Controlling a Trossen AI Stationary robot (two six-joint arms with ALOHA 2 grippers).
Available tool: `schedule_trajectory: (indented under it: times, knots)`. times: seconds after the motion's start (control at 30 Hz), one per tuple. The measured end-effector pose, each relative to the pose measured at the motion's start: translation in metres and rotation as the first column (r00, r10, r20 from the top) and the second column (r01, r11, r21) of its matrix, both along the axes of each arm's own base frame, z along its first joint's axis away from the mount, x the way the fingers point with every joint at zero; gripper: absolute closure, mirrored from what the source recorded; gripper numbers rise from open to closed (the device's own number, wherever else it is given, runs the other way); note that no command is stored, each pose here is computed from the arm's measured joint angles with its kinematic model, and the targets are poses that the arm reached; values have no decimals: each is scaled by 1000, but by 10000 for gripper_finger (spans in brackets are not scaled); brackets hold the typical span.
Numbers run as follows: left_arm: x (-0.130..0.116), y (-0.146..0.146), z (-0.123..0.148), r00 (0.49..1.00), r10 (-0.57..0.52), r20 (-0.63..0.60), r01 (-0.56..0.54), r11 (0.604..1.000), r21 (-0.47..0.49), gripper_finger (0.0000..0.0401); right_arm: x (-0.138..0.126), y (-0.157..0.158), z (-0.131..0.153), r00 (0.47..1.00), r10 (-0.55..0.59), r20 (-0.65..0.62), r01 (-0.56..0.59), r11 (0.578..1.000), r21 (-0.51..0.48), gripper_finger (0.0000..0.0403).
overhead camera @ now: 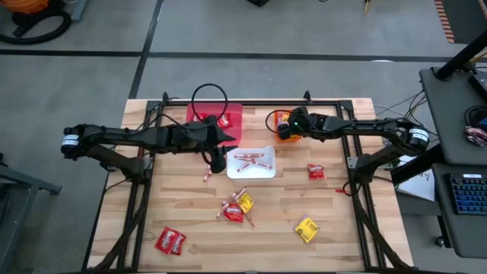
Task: Sort candy
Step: Put the red chocolate into the red bin
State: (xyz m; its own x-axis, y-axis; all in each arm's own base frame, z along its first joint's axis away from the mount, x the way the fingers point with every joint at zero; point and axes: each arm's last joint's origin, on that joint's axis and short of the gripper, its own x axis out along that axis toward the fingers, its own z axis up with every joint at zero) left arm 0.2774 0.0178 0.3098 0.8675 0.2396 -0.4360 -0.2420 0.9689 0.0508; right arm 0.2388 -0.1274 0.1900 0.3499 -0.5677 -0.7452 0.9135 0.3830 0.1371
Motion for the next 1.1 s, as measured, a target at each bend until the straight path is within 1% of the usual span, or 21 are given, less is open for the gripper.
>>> schedule_trajectory:
  times: [0.1, 0.23, 0.4, 0.47, 0.53, 0.6, 0.67, 0.7, 0.77, 0.9, 1.1]
  knots:
    - [-3, 0, -5, 999, 17, -51, -18, 999, -36, 292, -3, 3, 12, 999, 38, 19, -37, 999, -36, 367]
    - [-9, -1, -14, 988, 53, -147, -69, 992, -107, 292, -8, 13, 31, 992, 109, 57, -104, 990, -93, 367]
    - [-20, -5, -28, 947, 101, -305, -166, 967, -195, 292, -11, 31, 53, 970, 226, 90, -207, 962, -177, 367]
    - [-28, -9, -34, 912, 112, -394, -214, 950, -227, 292, -11, 40, 60, 955, 277, 104, -251, 945, -211, 367]
    - [-38, -12, -41, 860, 87, -504, -257, 925, -279, 292, -10, 49, 64, 938, 332, 99, -302, 924, -236, 367]
    - [-48, -16, -47, 794, 48, -606, -319, 881, -349, 292, -8, 59, 66, 918, 387, 86, -356, 900, -251, 367]
    - [-56, -22, -51, 739, 16, -674, -383, 832, -401, 292, -6, 68, 66, 903, 422, 83, -390, 885, -254, 367]
    - [-59, -26, -53, 716, 1, -698, -405, 815, -414, 292, -5, 72, 66, 897, 435, 81, -404, 879, -255, 367]
    - [-63, -34, -55, 682, -30, -731, -426, 795, -431, 292, -3, 77, 64, 887, 457, 68, -427, 867, -256, 367]
    - [-67, -56, -57, 658, -95, -747, -428, 769, -475, 292, 2, 80, 58, 866, 499, 8, -481, 838, -258, 367]
    - [-73, -85, -59, 629, -98, -771, -473, 740, -479, 292, 6, 80, 52, 858, 513, -36, -504, 826, -252, 367]
